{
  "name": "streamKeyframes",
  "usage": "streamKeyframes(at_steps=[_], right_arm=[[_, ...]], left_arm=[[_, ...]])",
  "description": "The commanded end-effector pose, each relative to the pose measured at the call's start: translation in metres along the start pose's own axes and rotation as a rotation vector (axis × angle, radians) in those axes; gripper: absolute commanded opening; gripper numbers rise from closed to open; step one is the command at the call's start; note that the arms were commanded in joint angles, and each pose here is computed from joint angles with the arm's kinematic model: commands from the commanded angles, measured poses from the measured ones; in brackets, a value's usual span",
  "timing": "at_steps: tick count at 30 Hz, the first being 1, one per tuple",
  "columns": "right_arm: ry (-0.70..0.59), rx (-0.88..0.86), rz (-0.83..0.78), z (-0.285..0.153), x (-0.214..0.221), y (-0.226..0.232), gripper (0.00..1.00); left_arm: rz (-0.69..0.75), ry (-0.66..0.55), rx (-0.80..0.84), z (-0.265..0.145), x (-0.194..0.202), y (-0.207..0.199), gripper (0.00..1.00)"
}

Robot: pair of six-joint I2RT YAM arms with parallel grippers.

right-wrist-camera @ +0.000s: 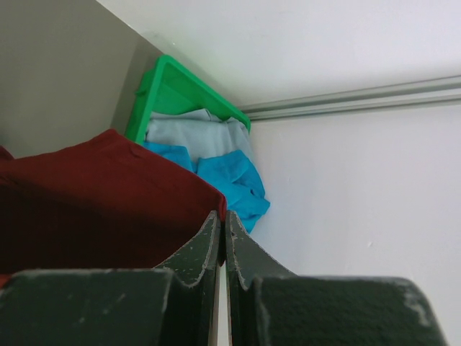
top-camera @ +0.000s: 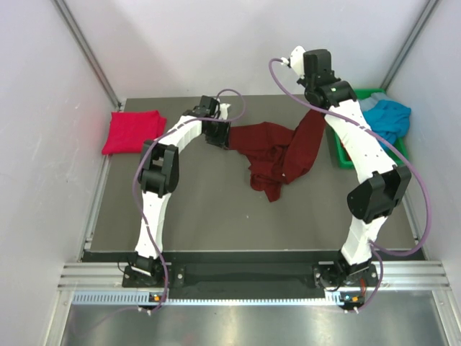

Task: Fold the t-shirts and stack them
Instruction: Flatten the tshirt out

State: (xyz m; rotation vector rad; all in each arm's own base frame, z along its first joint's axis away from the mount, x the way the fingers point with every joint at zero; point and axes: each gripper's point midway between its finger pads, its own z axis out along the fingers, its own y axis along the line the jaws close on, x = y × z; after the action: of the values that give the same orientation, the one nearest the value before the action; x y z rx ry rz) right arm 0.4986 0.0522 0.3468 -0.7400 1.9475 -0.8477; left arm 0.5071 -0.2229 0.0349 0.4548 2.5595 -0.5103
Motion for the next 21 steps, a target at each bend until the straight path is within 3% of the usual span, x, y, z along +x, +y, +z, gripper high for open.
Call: streamKeyframes(at_steps=[1,10,21], right_arm=[[-0.039,0.051,0.060,-0.005,-0.011,-0.022,0.00],[-0.033,0.052,0.057,-0.005,-0.010,-0.022,0.00],[-0.033,0.052,0.057,-0.006,-0.010,-0.022,0.00]], left_arm=[[0.018,-0.047,-0.058,-0.018,-0.017,0.008,0.43],[0.010,-0.033,-0.016,-0.007,-0.013,0.000,0.43],[0.018,-0.011,0.051,0.004,-0.007,-0.016,0.34]])
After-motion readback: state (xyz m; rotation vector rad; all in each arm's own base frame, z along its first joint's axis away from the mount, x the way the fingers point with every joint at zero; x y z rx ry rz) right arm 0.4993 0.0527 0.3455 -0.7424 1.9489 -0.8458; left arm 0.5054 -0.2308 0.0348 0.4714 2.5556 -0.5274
